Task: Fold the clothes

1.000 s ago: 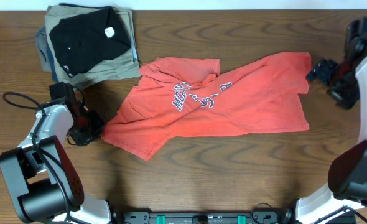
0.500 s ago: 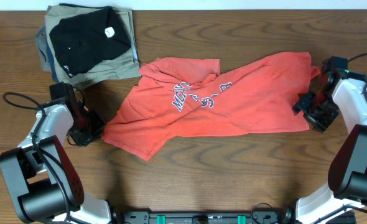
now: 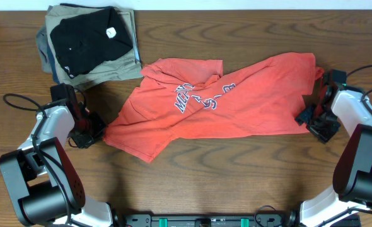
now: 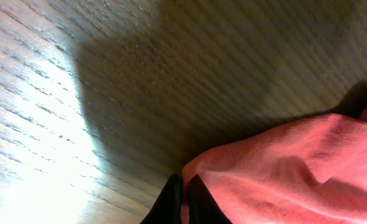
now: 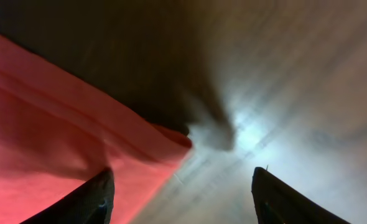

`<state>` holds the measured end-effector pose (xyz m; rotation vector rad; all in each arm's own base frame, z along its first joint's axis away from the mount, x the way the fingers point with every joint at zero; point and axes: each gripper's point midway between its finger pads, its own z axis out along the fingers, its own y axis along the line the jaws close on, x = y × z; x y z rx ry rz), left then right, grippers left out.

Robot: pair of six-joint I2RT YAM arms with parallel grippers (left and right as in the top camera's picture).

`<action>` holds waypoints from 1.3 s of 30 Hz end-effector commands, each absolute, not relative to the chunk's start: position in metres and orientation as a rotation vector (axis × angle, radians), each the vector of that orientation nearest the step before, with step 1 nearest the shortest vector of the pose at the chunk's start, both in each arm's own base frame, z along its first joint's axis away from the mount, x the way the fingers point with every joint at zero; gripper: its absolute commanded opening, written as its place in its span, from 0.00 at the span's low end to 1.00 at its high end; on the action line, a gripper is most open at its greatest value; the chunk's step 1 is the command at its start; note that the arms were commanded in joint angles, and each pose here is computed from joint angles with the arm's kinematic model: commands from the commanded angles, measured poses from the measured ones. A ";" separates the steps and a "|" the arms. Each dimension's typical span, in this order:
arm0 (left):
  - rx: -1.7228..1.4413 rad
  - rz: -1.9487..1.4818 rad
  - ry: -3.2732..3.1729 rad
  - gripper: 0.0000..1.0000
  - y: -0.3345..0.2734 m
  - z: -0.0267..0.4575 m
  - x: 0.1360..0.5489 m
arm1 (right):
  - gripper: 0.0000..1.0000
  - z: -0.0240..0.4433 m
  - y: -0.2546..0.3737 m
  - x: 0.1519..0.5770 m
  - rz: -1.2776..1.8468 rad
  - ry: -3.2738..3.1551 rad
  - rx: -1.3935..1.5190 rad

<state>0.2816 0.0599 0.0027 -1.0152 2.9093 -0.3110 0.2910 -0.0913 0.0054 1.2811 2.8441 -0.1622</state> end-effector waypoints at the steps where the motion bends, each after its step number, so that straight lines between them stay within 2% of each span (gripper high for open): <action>1: -0.986 -0.303 2.920 0.06 0.058 0.004 0.278 | 0.69 -0.003 -0.091 0.286 -0.114 2.880 1.239; 7: -0.986 -0.302 2.921 0.06 0.058 0.004 0.277 | 0.68 -0.011 -0.094 0.287 -0.128 2.859 1.232; 12: -0.986 -0.302 2.921 0.06 0.058 0.004 0.277 | 0.56 -0.011 -0.097 0.288 -0.143 2.848 1.232; 18: -0.986 -0.302 2.921 0.06 0.058 0.004 0.277 | 0.50 -0.011 -0.102 0.289 -0.182 2.817 1.260; 22: -0.987 -0.303 2.919 0.07 0.058 0.004 0.278 | 0.41 -0.010 -0.103 0.289 -0.187 2.814 1.263; 28: -1.147 -0.308 2.870 0.07 0.058 0.004 0.278 | 0.35 -0.011 -0.102 0.287 -0.190 2.822 1.265; 31: -1.146 -0.307 2.870 0.40 0.058 0.004 0.278 | 0.31 -0.011 -0.102 0.287 -0.190 2.822 1.266; 32: -1.145 -0.307 2.871 0.41 0.058 0.004 0.278 | 0.30 -0.010 -0.102 0.288 -0.190 2.821 1.266; 35: -1.135 -0.306 2.876 0.40 0.058 0.004 0.277 | 0.26 -0.011 -0.103 0.288 -0.189 2.818 1.266; 36: -1.130 -0.306 2.878 0.37 0.058 0.003 0.277 | 0.25 -0.011 -0.103 0.288 -0.189 2.815 1.271; 38: -1.130 -0.306 2.877 0.20 0.058 0.003 0.277 | 0.13 -0.011 -0.103 0.288 -0.194 2.807 1.287; 39: -1.124 -0.305 2.879 0.06 0.059 0.003 0.277 | 0.06 -0.011 -0.103 0.288 -0.194 2.806 1.291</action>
